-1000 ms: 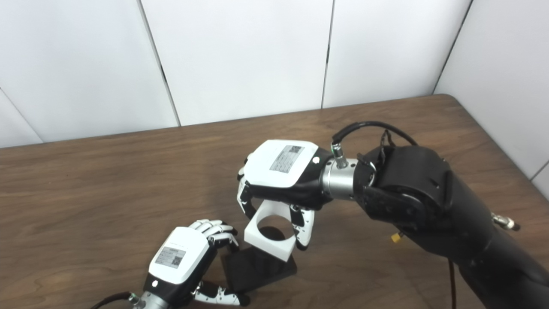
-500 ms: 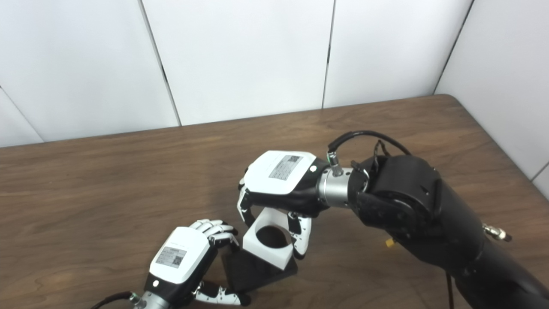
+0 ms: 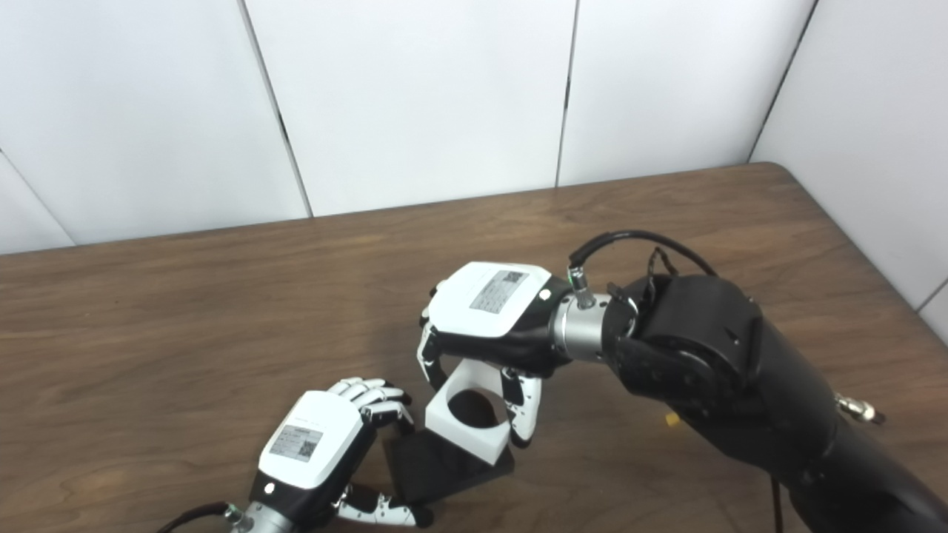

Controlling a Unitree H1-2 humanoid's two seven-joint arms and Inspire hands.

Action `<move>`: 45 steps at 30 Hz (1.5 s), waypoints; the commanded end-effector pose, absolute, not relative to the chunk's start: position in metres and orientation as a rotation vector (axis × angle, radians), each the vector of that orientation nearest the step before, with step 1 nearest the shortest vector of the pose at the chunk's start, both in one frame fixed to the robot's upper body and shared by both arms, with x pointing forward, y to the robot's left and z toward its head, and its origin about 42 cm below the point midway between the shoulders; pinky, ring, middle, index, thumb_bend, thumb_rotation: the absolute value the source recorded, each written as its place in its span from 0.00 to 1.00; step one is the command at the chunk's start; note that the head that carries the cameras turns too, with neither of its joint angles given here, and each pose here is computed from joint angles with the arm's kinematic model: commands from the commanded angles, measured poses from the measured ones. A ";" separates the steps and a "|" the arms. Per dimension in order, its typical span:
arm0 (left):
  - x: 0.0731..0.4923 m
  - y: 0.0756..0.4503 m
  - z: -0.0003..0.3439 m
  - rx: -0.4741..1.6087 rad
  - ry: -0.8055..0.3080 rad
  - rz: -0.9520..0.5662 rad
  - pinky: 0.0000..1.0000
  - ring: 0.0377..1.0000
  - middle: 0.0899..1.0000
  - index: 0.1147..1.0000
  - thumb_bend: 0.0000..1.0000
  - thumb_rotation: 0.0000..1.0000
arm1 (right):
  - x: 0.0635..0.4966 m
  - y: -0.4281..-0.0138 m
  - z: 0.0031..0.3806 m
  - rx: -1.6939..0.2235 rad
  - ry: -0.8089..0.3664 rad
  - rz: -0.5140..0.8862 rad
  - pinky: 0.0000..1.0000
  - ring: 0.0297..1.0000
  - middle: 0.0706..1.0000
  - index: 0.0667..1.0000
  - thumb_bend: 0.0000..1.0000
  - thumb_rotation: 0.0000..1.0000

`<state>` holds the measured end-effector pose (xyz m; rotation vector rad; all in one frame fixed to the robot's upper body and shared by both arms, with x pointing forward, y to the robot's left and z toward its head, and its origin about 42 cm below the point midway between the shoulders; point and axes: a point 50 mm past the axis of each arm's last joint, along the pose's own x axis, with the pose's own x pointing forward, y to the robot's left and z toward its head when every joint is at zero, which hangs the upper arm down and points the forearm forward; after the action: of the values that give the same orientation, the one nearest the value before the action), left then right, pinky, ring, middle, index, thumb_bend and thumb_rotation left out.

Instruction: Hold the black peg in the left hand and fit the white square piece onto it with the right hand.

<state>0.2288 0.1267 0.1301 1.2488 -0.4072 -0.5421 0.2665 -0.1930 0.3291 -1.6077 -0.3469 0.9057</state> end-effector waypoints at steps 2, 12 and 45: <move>0.223 0.126 0.114 1.327 -0.344 -0.613 0.82 0.81 0.74 0.42 0.51 0.06 | 0.266 -0.191 0.340 -1.643 -0.391 0.878 0.98 0.89 0.75 0.45 0.52 0.13; 0.223 0.125 0.115 1.334 -0.346 -0.614 0.82 0.80 0.74 0.42 0.51 0.06 | 0.261 -0.188 0.331 -1.612 -0.400 0.878 0.95 0.89 0.76 0.45 0.52 0.13; 0.223 0.124 0.118 1.332 -0.340 -0.614 0.83 0.81 0.74 0.42 0.51 0.06 | 0.265 -0.178 0.322 -1.617 -0.401 0.876 0.95 0.89 0.75 0.44 0.52 0.13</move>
<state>0.2287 0.1244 0.1316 1.2505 -0.3984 -0.5491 0.2624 -0.1791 0.3190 -1.5871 -0.3783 0.8795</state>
